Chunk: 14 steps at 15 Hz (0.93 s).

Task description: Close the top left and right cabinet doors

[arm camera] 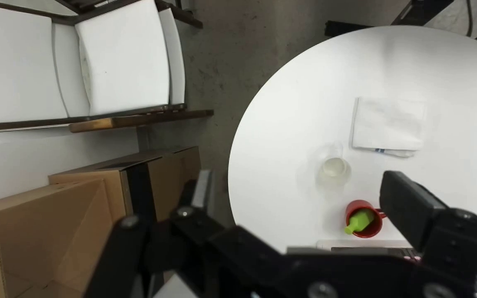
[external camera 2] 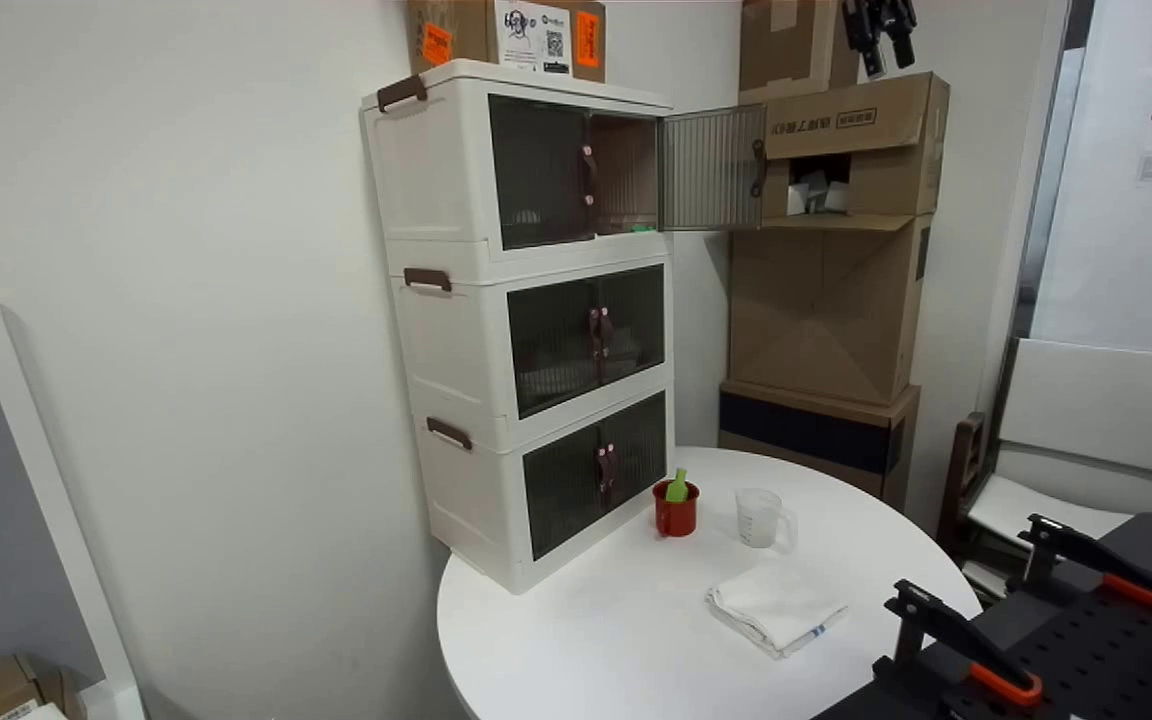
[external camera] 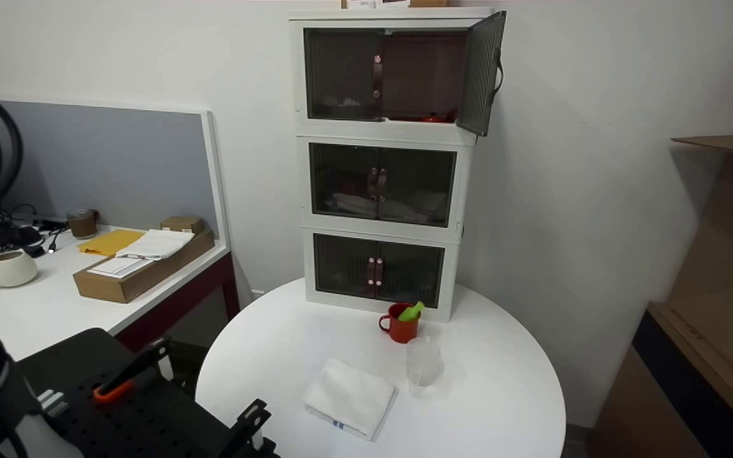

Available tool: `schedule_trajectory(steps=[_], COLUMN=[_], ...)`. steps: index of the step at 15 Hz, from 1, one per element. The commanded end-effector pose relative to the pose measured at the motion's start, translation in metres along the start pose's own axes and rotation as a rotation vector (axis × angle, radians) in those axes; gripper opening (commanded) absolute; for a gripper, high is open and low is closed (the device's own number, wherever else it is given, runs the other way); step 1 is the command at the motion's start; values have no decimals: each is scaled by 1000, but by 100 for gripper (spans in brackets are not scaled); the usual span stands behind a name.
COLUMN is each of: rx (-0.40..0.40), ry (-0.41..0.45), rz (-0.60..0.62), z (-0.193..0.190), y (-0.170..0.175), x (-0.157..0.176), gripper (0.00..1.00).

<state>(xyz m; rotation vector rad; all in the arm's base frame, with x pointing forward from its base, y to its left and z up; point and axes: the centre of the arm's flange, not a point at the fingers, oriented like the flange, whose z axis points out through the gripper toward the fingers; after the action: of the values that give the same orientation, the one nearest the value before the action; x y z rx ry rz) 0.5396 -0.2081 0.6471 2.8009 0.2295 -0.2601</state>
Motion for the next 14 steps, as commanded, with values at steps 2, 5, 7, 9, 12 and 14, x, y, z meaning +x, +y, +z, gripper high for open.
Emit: schedule_trajectory(steps=[2, 5, 7, 9, 12, 14], rx=[-3, -35, -58, -45, 14, 52], ry=[26, 112, 171, 230, 290, 326], rz=[12, 55, 65, 55, 4, -34], z=[-2, -9, -13, -14, -10, -5], y=[0, 11, 21, 29, 42, 46], x=[1, 6, 10, 13, 20, 27], gripper=[100, 100, 100, 100, 100, 100])
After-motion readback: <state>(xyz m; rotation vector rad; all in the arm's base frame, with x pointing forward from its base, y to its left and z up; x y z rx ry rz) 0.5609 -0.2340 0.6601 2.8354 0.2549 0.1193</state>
